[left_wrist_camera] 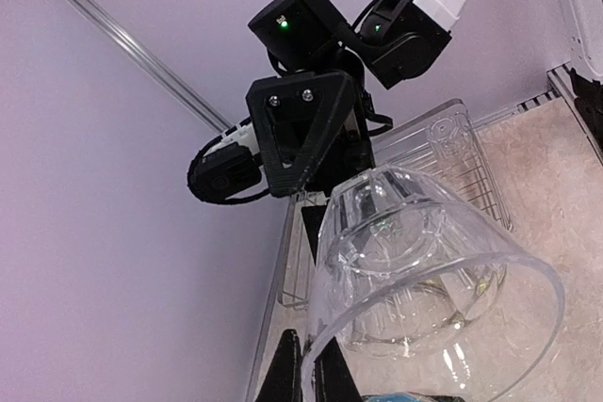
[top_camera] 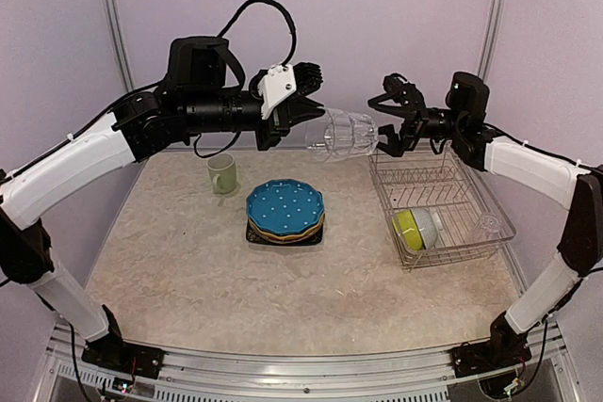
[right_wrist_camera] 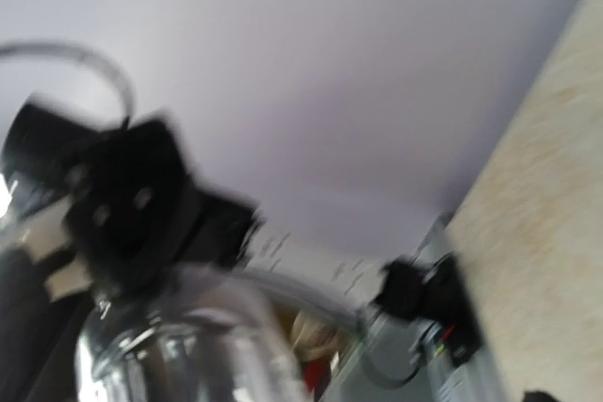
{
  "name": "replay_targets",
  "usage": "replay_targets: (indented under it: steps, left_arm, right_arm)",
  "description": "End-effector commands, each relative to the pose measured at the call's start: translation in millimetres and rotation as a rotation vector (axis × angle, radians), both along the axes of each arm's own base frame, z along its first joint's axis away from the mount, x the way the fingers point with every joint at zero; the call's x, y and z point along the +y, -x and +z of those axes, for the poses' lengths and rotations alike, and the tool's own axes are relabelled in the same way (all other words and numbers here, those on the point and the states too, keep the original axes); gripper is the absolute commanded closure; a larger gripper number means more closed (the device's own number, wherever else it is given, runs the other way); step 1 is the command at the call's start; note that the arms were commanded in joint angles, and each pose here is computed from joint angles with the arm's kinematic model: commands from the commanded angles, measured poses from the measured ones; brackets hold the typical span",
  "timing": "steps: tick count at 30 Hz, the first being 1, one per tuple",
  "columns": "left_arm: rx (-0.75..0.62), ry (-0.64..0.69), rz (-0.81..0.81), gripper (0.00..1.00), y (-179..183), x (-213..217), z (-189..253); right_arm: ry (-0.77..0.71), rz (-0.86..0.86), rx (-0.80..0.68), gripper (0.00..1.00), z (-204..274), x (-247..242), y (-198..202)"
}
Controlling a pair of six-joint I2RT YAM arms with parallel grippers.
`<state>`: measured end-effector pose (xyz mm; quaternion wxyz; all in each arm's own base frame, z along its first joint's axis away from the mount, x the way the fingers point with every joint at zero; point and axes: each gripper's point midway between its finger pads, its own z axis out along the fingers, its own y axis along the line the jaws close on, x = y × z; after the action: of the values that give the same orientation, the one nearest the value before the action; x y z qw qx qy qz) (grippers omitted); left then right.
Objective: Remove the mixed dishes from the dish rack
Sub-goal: Pass from the right arm to the left, then place the cup at the corner of the board.
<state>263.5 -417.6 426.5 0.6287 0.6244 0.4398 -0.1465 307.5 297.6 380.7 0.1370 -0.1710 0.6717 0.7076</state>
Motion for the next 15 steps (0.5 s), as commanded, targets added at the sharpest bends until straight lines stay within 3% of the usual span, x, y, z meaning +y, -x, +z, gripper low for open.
replay_targets:
  steps: [1, 7, 15]
  left_arm:
    - [0.167, 0.072, 0.137, 1.0, -12, 30, 13]
    - [0.368, 0.215, 0.435, 1.0, -55, 79, 22]
    - [0.645, 0.453, 0.819, 1.0, -105, 182, 18]
  right_arm:
    - [0.063, -0.182, -0.008, 0.01, -10, -29, -35]
    - [0.153, -0.345, -0.024, 0.01, -20, -61, -63]
    - [0.267, -0.437, -0.041, 0.01, -34, -80, -78]
